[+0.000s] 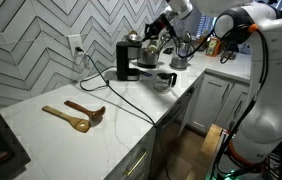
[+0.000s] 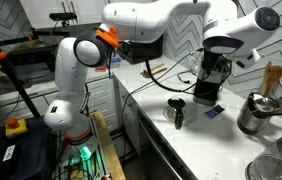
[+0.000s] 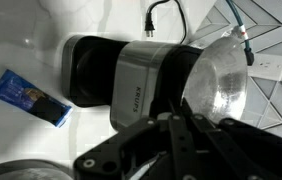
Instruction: Put the silver bowl on top of the coffee maker
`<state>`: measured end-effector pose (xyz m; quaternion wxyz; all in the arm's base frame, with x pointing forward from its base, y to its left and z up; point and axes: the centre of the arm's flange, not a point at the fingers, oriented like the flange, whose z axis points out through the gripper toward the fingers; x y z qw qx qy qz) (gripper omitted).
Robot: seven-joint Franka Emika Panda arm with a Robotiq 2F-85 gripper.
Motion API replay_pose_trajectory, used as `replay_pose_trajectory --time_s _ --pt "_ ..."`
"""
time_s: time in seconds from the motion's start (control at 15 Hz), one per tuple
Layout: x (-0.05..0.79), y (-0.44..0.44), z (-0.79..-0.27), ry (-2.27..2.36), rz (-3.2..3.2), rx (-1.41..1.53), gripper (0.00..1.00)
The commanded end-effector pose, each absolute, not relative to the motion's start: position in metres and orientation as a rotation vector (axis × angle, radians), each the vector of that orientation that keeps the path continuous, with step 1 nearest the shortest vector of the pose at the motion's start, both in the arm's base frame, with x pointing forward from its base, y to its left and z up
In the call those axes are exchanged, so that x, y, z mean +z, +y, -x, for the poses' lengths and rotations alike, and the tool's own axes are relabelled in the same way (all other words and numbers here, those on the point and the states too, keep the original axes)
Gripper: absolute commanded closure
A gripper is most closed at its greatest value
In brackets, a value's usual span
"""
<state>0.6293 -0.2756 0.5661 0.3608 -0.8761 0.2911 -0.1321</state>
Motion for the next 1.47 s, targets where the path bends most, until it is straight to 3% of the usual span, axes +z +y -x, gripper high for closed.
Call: replay_pose_trajectory --time_s 0.0,0.67,0.73,0.87,1.4 --pt "0.564 -0.272 -0.650 0.794 2.213 -0.327 1.00" --pt "0.559 -0.270 -0.660 0.830 2.225 -0.312 1.00" --pt "0.560 -0.270 -0.660 0.830 2.230 -0.309 0.93" --pt "0.560 -0.269 -0.660 0.831 2.236 -0.308 0.66" --pt "0.590 -0.266 -0.640 0.838 2.255 -0.358 0.06"
